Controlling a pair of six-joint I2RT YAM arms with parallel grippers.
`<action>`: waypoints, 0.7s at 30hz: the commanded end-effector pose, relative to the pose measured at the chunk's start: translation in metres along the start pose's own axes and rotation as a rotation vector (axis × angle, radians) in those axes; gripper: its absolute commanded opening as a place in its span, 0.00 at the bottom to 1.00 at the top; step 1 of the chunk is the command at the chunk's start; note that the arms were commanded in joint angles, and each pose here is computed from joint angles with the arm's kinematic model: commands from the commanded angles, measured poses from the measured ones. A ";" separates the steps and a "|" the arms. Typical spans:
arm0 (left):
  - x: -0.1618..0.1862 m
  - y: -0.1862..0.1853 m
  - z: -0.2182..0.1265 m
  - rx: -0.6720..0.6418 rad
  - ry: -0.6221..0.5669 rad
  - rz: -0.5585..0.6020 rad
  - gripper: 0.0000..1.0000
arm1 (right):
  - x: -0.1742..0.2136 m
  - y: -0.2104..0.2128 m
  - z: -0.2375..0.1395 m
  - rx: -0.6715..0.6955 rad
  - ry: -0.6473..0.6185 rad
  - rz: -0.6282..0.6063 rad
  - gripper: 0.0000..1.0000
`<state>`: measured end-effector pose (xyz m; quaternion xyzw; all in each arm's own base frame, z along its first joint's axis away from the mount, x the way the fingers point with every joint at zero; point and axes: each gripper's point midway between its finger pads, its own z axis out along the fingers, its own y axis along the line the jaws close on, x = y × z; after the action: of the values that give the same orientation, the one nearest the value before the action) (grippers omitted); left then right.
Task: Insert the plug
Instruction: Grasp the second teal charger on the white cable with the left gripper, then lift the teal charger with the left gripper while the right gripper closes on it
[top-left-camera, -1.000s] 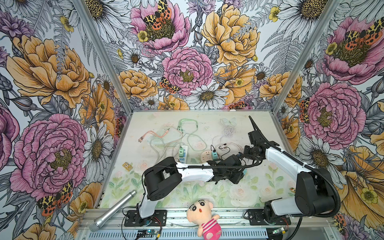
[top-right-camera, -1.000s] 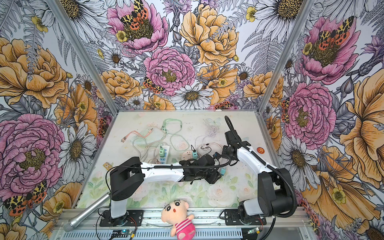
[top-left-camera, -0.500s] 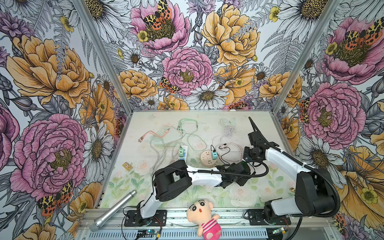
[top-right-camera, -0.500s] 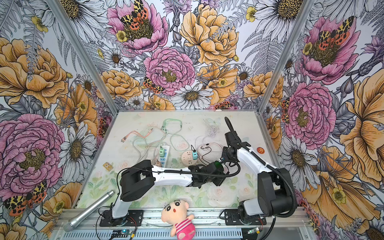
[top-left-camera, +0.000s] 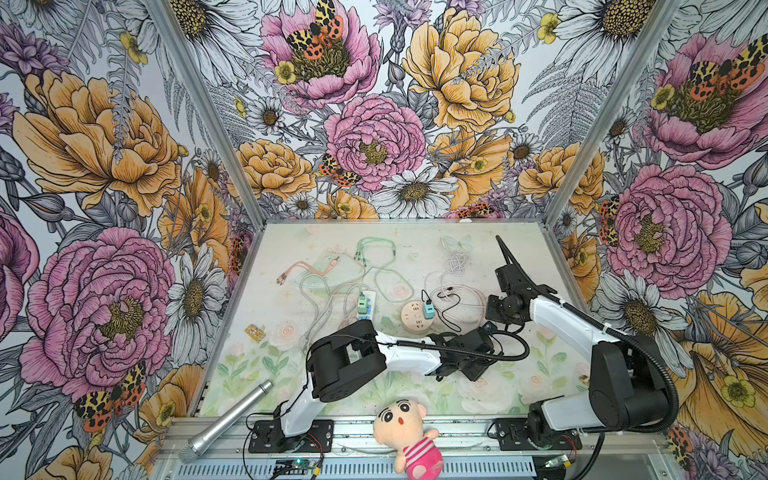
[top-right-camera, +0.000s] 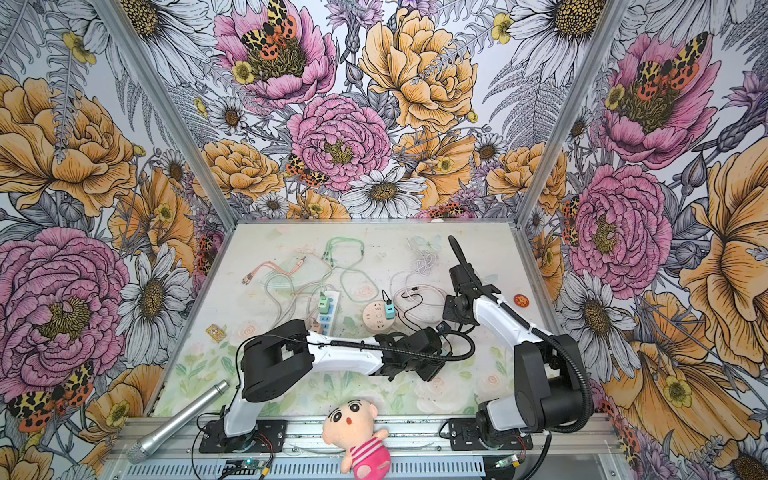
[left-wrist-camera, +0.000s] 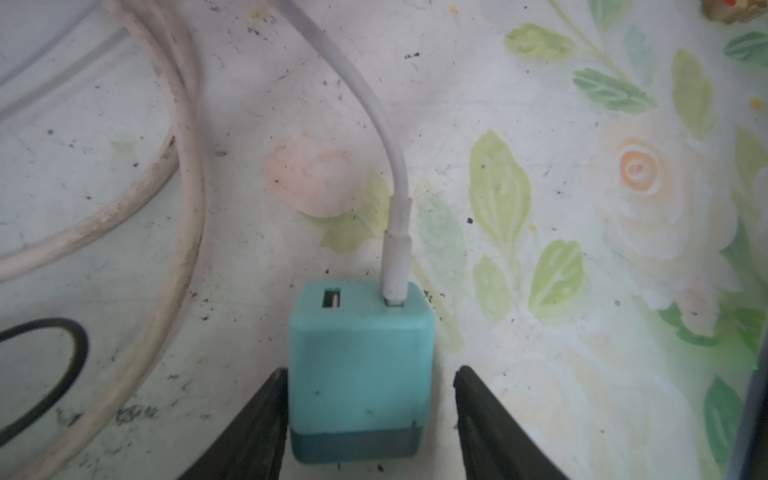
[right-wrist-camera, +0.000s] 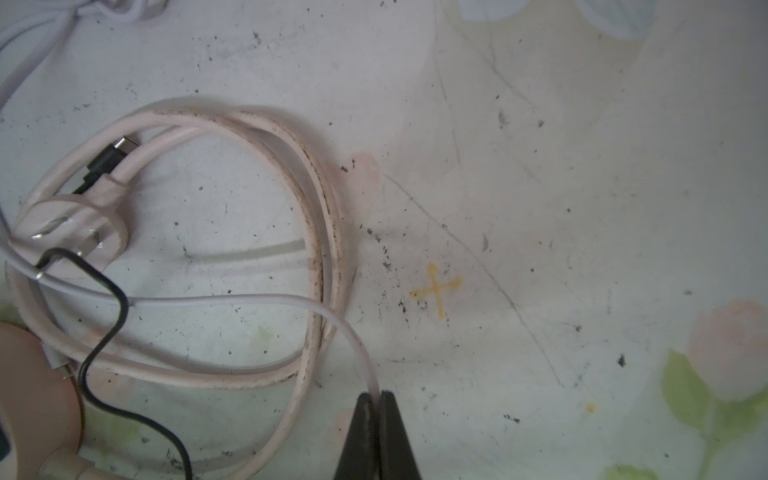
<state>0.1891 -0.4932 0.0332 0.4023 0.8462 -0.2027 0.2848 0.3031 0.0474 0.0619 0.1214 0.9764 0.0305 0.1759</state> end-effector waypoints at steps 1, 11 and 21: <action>-0.005 0.006 -0.007 0.006 -0.007 -0.011 0.57 | -0.007 0.002 -0.001 -0.020 -0.025 0.002 0.00; -0.006 0.004 -0.007 0.028 -0.008 -0.007 0.39 | -0.007 0.009 -0.007 -0.061 -0.029 0.005 0.08; -0.012 0.025 -0.041 -0.016 -0.028 0.054 0.37 | -0.008 0.037 -0.053 -0.257 -0.071 0.006 0.46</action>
<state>0.1929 -0.4694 0.0379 0.4142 0.8456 -0.1890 0.2786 0.3025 0.0703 0.0966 0.1093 0.9649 0.1127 0.2103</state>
